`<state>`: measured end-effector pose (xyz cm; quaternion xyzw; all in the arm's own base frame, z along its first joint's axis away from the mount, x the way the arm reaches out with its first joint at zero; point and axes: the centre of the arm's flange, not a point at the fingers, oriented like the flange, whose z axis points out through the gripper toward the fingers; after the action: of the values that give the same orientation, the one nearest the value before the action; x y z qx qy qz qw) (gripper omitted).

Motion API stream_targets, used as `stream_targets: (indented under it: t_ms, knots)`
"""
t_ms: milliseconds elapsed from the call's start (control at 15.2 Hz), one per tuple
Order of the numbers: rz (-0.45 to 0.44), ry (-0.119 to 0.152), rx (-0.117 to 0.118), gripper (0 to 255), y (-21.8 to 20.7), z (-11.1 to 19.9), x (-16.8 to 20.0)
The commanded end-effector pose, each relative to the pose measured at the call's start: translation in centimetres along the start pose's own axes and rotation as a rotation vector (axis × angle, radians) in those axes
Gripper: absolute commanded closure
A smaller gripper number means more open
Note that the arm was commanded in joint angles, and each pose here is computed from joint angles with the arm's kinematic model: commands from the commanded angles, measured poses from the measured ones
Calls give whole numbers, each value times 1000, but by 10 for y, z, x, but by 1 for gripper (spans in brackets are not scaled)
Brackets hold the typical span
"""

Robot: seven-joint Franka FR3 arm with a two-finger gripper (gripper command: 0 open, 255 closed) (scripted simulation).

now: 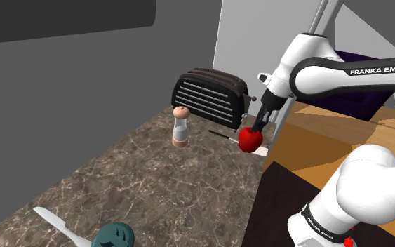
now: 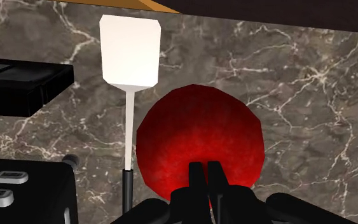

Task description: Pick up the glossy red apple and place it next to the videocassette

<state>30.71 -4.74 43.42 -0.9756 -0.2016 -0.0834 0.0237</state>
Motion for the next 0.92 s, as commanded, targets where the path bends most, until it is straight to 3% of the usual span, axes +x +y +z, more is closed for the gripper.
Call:
stream_targets:
  t_ms: [0, 330, 792, 858]
  knots:
    - [0, 1, 0, 255, 0, 10, -2]
    - [0, 1, 0, 255, 0, 35, -6]
    - [0, 1, 0, 255, 0, 35, -6]
    - [0, 1, 0, 0, 0, 35, -6]
